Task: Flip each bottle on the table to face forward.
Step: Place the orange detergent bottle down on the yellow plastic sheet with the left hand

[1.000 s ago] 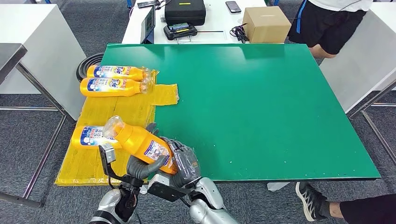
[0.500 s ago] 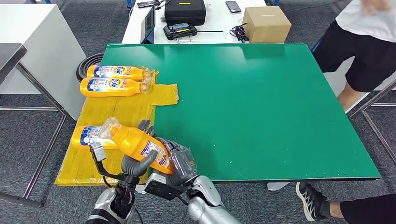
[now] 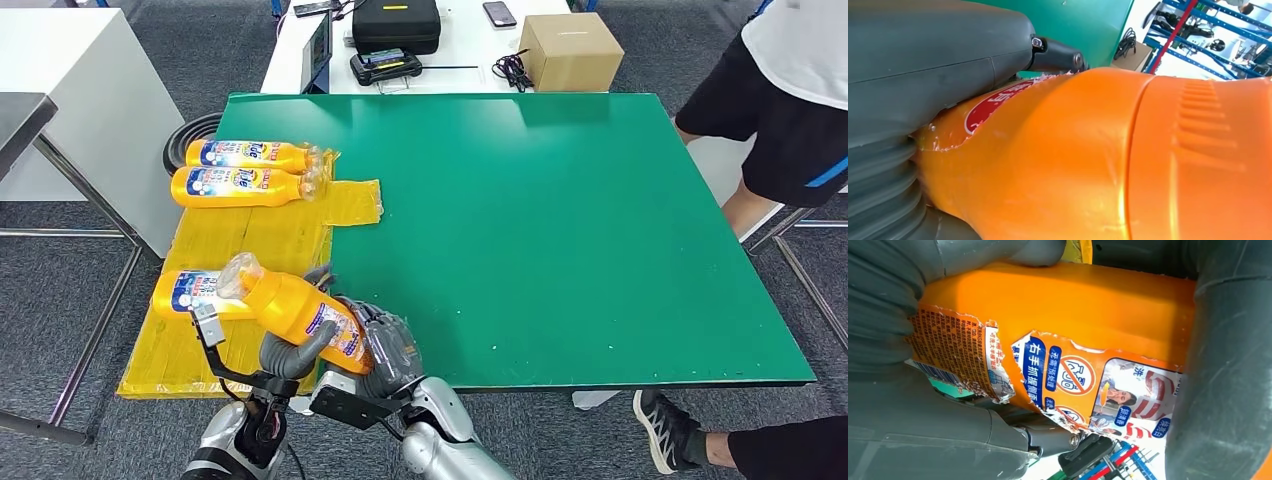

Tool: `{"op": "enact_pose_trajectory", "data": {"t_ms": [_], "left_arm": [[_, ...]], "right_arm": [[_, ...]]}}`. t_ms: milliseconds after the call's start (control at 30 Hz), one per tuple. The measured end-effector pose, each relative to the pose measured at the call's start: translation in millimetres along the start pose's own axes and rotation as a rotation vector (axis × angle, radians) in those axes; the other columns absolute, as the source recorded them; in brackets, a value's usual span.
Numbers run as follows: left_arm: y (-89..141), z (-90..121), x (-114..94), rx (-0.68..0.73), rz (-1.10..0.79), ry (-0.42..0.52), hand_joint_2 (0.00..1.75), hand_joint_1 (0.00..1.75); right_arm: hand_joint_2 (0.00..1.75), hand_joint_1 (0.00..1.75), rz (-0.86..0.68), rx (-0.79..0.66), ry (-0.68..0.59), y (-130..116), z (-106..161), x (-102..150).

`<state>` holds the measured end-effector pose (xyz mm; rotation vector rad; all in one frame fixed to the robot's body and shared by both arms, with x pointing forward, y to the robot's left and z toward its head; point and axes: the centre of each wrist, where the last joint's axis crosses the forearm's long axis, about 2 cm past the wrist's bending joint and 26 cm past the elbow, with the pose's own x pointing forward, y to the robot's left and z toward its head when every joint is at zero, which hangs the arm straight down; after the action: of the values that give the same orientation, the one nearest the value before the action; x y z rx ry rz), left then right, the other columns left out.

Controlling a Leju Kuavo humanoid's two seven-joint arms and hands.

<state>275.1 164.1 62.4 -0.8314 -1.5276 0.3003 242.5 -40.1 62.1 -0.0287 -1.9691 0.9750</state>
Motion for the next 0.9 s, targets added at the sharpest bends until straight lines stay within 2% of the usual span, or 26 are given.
{"op": "enact_pose_trajectory", "data": {"t_ms": [367,433,567,600,700,733,900], "left_arm": [[0.1,0.5,0.6,-0.035,0.009,-0.011,1.75,1.75],[0.1,0.7,0.7,-0.04,0.012,-0.015,1.75,1.75],[0.2,1.0,1.1,-0.039,0.017,-0.02,1.75,1.75],[0.2,0.9,1.6,-0.038,0.018,-0.023,1.75,1.75],[-0.1,-0.1,3.9,-0.04,0.016,-0.032,1.75,1.75],[-0.1,-0.4,4.8,-0.039,0.014,-0.035,1.75,1.75],[-1.1,-2.3,11.9,-0.019,0.0,-0.066,1.75,1.75]], "right_arm": [[1.75,1.75,0.002,0.004,0.0,0.3,0.3,0.1],[1.75,1.7,0.002,0.004,0.001,0.3,0.2,0.1],[1.75,0.21,-0.004,0.011,0.004,0.6,0.3,0.2],[1.75,0.16,-0.007,0.013,0.005,0.7,0.4,0.2],[0.44,0.0,-0.012,0.016,0.008,1.3,0.9,0.2],[0.0,0.0,-0.015,0.014,0.01,1.3,1.0,0.2],[0.0,0.0,-0.066,-0.008,0.015,-0.9,-1.6,2.4]]}}
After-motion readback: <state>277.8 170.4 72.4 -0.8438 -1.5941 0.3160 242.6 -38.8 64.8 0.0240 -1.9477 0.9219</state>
